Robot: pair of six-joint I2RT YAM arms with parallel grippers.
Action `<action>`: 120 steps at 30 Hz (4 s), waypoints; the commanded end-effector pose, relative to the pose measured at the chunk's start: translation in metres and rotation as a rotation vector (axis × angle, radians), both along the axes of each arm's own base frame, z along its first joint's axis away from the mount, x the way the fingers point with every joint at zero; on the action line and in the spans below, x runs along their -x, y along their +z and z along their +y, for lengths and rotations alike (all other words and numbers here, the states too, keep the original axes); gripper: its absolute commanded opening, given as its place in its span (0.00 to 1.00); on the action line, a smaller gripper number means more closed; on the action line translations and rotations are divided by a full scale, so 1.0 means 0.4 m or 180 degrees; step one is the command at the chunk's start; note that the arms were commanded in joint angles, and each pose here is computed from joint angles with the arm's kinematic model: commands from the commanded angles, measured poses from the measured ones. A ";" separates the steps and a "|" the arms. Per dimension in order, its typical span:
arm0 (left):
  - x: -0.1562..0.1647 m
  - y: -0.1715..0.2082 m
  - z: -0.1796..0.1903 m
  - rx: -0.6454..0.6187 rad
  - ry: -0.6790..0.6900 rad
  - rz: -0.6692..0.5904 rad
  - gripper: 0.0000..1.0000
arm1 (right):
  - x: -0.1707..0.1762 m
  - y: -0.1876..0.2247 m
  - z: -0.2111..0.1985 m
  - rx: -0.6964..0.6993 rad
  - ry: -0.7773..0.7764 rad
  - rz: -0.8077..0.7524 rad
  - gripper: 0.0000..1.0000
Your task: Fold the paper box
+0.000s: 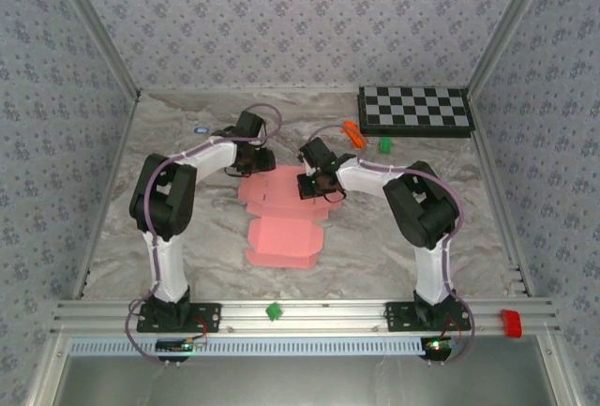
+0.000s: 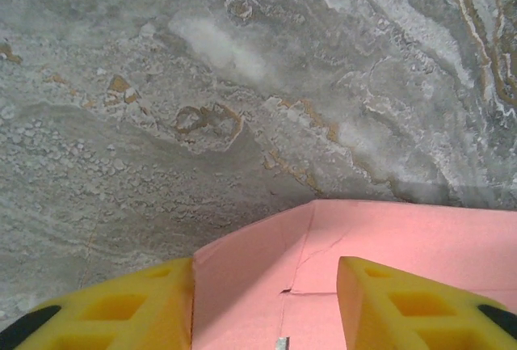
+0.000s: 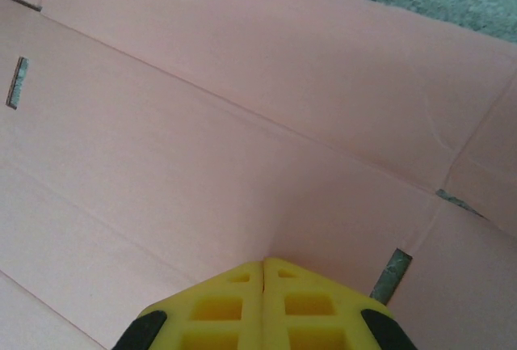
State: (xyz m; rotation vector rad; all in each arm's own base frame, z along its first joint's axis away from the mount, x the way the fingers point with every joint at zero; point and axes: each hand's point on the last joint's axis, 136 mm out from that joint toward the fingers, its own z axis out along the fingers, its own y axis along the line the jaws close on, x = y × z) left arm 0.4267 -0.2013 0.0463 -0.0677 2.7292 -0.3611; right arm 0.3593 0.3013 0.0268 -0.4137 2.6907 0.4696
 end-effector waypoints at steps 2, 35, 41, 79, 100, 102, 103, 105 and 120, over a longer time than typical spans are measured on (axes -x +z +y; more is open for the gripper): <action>-0.019 0.062 -0.016 0.0143 -0.0057 -0.0168 0.47 | 0.030 -0.054 -0.010 0.0120 0.0001 0.0235 0.00; -0.009 0.093 -0.134 0.0566 -0.0579 -0.0230 0.40 | 0.038 -0.060 -0.012 0.0134 0.0007 0.0270 0.00; -0.007 0.164 -0.097 0.0431 -0.0427 -0.0386 0.43 | 0.037 -0.060 -0.021 0.0147 -0.0052 0.0262 0.00; 0.317 0.024 0.078 0.0449 0.0280 0.0207 0.52 | 0.035 -0.075 -0.024 0.0092 -0.0111 0.0319 0.00; 0.299 0.046 0.022 0.0708 0.0018 0.0094 0.39 | 0.032 -0.076 -0.028 0.0085 -0.0134 0.0324 0.00; 0.301 0.046 0.010 0.0741 -0.0033 0.0096 0.38 | 0.034 -0.078 -0.028 0.0088 -0.0136 0.0331 0.00; 0.301 0.046 0.006 0.0747 -0.0050 0.0093 0.38 | 0.034 -0.079 -0.029 0.0088 -0.0134 0.0334 0.00; 0.304 0.045 -0.005 0.0742 -0.0102 0.0092 0.37 | 0.034 -0.079 -0.029 0.0089 -0.0141 0.0335 0.00; 0.305 0.017 -0.054 0.0676 -0.0278 0.0206 0.37 | 0.036 -0.086 -0.040 0.0121 -0.0218 0.0346 0.00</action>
